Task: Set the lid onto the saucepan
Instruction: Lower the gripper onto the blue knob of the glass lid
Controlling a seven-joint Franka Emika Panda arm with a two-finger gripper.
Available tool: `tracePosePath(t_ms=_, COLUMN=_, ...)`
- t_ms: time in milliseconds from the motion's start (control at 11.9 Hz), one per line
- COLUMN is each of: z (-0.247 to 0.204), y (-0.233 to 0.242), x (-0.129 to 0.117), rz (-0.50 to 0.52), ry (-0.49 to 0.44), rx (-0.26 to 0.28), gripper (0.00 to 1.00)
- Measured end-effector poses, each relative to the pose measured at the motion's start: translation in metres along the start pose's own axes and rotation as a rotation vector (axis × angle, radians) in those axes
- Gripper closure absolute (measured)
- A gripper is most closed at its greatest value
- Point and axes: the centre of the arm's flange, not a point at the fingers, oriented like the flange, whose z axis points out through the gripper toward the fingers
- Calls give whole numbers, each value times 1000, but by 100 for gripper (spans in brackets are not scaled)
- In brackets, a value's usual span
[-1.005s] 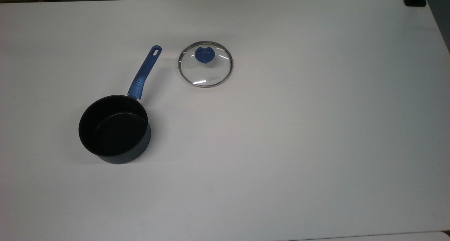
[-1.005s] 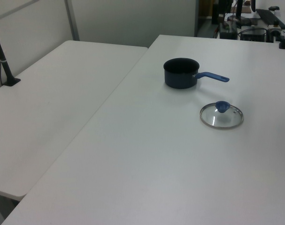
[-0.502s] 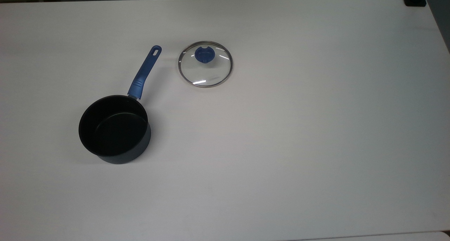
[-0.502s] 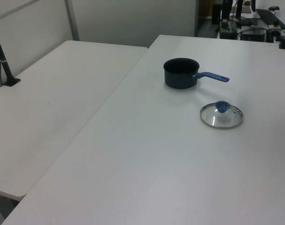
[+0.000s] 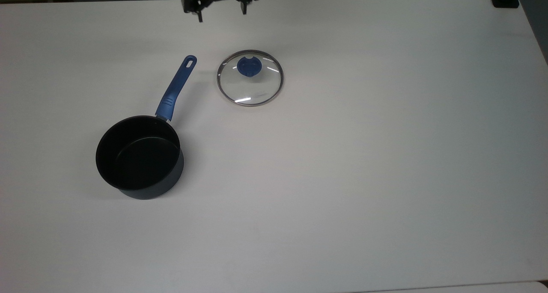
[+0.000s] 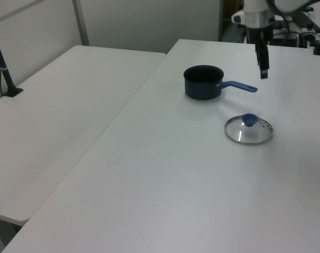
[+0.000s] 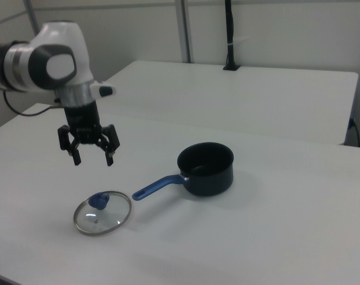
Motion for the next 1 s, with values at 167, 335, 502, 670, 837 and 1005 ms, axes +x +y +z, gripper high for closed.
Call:
tracePosePath(t_ms=167, z=34, y=-11, x=5, rz=84, ry=66, rx=44, gripper=0)
tracePosePath(t_ms=335, z=78, y=-22, x=15, rz=127, ry=91, rx=62, gripper=0)
tracePosePath(t_ms=502, z=106, y=-37, x=29, rz=156, ry=99, rx=63, gripper=0)
tracePosePath(t_ms=670, z=123, y=-41, x=35, rz=164, ry=85, rx=68, gripper=2)
tracePosePath(t_ms=837, z=129, y=-45, x=38, rz=177, ry=76, rx=70, gripper=4)
tracePosePath(t_ms=1005, z=136, y=-47, x=43, rz=178, ry=80, rx=72, gripper=5)
